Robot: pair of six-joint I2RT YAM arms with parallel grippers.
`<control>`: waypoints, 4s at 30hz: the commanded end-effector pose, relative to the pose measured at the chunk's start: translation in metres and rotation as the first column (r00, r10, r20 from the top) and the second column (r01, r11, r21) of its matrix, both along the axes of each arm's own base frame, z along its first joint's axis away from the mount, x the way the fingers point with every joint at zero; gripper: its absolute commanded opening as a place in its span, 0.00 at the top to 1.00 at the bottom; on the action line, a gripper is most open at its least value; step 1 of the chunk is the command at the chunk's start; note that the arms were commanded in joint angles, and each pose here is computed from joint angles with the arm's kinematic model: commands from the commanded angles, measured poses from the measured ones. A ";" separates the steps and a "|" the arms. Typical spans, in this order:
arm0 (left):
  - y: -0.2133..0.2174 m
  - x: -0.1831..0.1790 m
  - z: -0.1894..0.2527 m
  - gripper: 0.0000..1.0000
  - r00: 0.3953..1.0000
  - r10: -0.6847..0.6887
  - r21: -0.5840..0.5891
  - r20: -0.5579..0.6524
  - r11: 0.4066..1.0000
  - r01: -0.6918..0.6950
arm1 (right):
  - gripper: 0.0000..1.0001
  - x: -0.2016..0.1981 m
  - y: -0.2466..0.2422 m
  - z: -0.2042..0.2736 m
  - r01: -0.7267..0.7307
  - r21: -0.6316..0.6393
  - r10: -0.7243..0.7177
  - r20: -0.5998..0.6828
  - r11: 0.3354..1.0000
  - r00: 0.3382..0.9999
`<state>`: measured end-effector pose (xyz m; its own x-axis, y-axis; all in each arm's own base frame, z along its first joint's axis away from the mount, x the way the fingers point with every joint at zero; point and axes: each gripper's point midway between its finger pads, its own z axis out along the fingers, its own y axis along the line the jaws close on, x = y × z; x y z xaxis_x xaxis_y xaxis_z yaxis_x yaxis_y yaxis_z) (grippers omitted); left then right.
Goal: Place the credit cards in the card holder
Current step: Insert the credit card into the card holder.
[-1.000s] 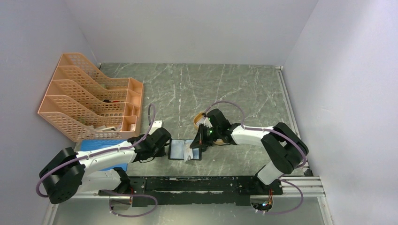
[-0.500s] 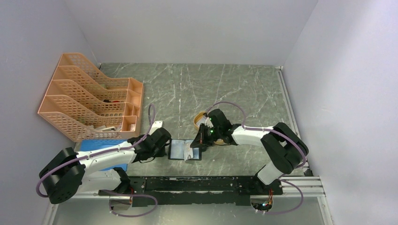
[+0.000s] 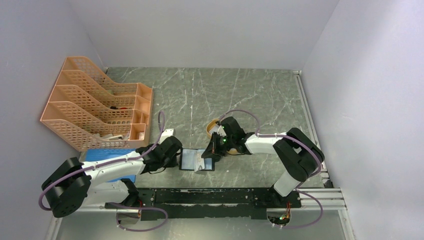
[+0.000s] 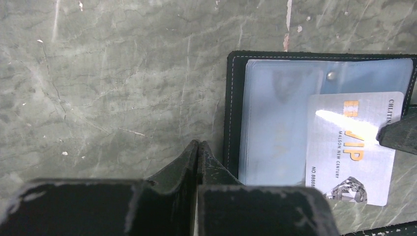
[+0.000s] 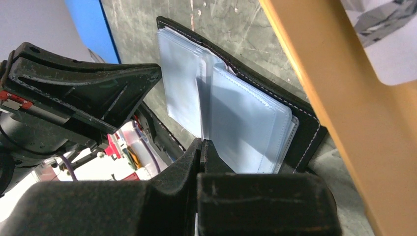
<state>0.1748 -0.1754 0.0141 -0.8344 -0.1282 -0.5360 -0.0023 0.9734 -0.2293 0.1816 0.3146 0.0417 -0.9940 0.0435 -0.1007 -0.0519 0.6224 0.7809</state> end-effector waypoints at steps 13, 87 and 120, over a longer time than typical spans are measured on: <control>-0.002 -0.007 -0.010 0.95 0.999 -0.016 -0.017 -0.036 1.000 0.015 | 1.00 0.015 0.004 -0.006 0.068 0.005 -0.068 0.009 0.998 0.998; -0.016 -0.024 -0.021 0.95 0.995 -0.053 -0.138 -0.088 0.990 0.041 | 0.77 0.007 0.022 -0.007 0.085 -0.044 -0.081 0.094 0.995 0.992; 0.016 -0.006 0.007 0.93 0.998 0.065 -0.019 0.013 0.998 -0.065 | 0.66 0.021 0.060 0.003 0.039 -0.058 -0.034 0.099 0.998 0.995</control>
